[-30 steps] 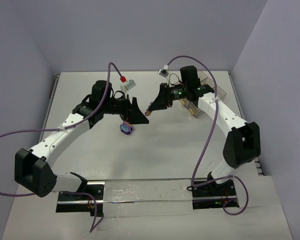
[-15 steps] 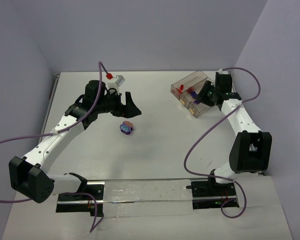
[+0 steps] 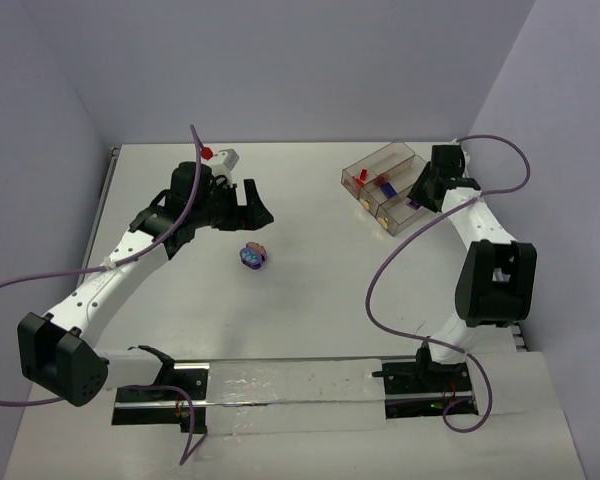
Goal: Sort the legos into containers by color
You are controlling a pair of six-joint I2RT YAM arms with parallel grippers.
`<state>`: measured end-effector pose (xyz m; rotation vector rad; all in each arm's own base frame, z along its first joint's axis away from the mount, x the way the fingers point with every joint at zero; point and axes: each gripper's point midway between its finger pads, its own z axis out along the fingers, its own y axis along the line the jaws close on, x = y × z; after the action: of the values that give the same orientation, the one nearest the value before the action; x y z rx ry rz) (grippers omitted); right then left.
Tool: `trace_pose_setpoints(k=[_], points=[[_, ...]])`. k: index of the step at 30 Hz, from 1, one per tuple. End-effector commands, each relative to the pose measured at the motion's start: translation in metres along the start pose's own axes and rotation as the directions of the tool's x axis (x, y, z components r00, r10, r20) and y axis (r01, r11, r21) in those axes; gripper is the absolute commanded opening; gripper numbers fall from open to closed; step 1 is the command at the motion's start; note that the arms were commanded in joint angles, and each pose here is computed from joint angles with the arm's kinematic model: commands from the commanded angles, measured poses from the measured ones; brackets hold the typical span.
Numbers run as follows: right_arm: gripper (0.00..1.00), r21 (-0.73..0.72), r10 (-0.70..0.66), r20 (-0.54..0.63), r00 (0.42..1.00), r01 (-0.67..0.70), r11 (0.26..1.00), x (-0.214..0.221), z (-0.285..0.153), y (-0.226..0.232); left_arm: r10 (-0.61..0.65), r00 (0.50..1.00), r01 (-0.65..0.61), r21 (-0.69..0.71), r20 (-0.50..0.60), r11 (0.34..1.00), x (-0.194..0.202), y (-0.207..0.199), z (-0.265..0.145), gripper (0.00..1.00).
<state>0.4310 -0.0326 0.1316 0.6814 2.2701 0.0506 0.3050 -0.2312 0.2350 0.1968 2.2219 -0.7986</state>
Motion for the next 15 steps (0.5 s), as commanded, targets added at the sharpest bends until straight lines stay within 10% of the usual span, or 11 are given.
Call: trace_pose_setpoints(k=[1, 4, 7, 10, 15], points=[[0.07, -0.018, 0.017, 0.056, 0.998, -0.016, 1.0, -0.031, 0.013, 0.013, -0.012, 0.999, 0.013, -0.015, 0.045, 1.0, -0.013, -0.002, -0.008, 0.98], [0.19, -0.024, 0.017, 0.033, 0.999, -0.017, 1.0, -0.028, 0.024, 0.016, -0.014, 0.999, 0.015, -0.029, 0.04, 0.999, -0.011, 0.001, -0.009, 0.99], [0.62, -0.026, 0.015, 0.011, 1.0, -0.015, 1.0, -0.024, 0.033, 0.017, -0.018, 0.999, 0.02, -0.047, 0.034, 0.999, -0.008, 0.004, -0.01, 0.99], [0.81, -0.025, 0.012, 0.013, 1.0, -0.012, 1.0, -0.027, 0.031, 0.019, -0.024, 0.999, 0.026, -0.062, 0.036, 0.998, -0.006, 0.008, -0.011, 0.99], [0.88, -0.047, 0.018, 0.065, 0.998, -0.015, 0.999, -0.045, 0.011, 0.024, -0.04, 0.999, 0.043, -0.1, 0.035, 0.994, -0.001, 0.016, -0.01, 0.99]])
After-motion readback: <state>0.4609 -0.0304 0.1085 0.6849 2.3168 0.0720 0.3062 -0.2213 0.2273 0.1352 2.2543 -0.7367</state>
